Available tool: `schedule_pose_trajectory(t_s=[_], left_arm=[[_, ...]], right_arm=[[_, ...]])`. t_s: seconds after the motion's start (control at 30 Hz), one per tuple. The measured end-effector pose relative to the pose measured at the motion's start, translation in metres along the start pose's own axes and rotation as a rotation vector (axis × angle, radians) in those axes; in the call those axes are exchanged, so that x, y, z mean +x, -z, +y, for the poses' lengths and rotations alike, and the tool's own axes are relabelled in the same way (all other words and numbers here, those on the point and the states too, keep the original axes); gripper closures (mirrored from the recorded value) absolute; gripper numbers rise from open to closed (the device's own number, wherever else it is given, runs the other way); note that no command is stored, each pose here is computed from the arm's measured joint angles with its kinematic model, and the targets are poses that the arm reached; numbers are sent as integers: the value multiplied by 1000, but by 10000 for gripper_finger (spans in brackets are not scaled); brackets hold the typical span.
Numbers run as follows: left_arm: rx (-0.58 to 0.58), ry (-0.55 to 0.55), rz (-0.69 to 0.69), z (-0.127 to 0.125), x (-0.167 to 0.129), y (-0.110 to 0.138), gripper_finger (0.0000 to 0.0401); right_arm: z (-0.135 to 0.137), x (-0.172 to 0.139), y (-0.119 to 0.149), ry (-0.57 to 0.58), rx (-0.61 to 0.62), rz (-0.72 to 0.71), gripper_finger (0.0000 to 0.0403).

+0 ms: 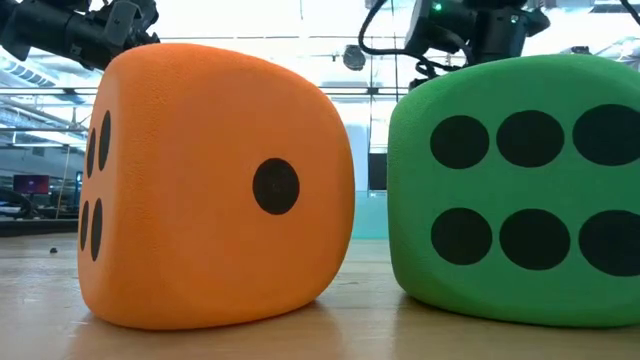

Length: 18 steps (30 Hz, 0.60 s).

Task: Pick & Place Dice
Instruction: Put the large dark orange die into the bin

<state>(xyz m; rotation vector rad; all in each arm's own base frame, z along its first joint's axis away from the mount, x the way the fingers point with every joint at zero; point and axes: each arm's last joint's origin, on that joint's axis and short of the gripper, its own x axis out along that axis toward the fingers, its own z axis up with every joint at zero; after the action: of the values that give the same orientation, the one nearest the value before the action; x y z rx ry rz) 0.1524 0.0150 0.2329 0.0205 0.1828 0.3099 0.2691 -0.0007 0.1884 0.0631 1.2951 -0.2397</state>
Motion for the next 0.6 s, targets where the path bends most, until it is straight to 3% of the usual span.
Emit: schedule_pose_trajectory(t_s=[0.6], left_arm=[[5, 0, 1, 0, 0, 0, 368]], right_arm=[[5, 14, 17, -105, 42, 77, 8]])
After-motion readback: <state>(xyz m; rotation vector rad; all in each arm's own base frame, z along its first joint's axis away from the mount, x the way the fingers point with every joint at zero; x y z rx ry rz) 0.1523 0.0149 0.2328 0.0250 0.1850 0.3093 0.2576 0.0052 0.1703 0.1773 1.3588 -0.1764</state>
